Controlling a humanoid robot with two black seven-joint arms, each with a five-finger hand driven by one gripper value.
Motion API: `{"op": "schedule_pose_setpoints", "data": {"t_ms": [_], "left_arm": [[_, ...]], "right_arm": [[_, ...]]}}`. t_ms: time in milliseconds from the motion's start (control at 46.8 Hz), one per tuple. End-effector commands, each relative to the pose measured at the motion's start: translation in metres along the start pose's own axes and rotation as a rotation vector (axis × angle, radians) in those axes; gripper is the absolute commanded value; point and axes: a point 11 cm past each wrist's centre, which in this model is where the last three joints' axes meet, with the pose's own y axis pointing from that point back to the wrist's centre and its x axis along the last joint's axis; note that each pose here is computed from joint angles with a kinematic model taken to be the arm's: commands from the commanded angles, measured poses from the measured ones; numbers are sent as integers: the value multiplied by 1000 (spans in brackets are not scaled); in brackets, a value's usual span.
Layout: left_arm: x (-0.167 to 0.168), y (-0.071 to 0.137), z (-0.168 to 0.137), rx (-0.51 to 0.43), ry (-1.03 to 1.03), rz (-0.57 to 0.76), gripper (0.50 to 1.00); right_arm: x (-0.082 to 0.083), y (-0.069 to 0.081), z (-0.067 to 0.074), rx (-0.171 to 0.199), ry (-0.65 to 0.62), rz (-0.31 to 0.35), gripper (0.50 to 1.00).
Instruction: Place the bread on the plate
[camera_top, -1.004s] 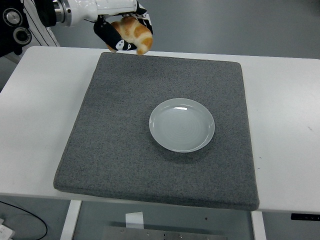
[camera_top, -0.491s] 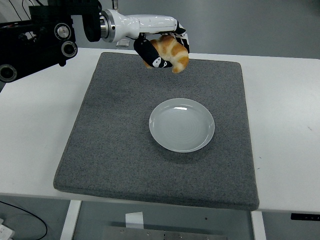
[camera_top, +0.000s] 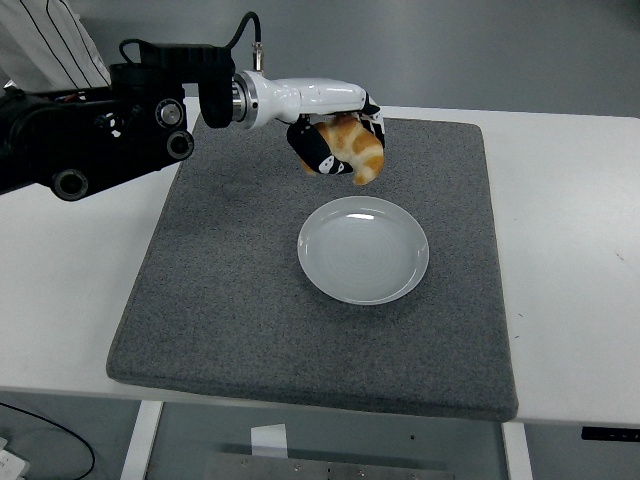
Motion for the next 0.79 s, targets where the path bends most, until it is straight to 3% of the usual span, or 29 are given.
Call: {"op": "schedule_pose_setpoints", "data": {"t_ms": [0,427,769], "left_arm": [[-12,-6,1,-6,13,-18,500],[-65,-30,7,-17,-26,-84,500],[-90,-38,-7,22,-22,-94,500]], "right_arm": [[0,0,0,1,0,0,932],[0,0,0,1,0,0,932],[0,0,0,1,0,0,932]]}}
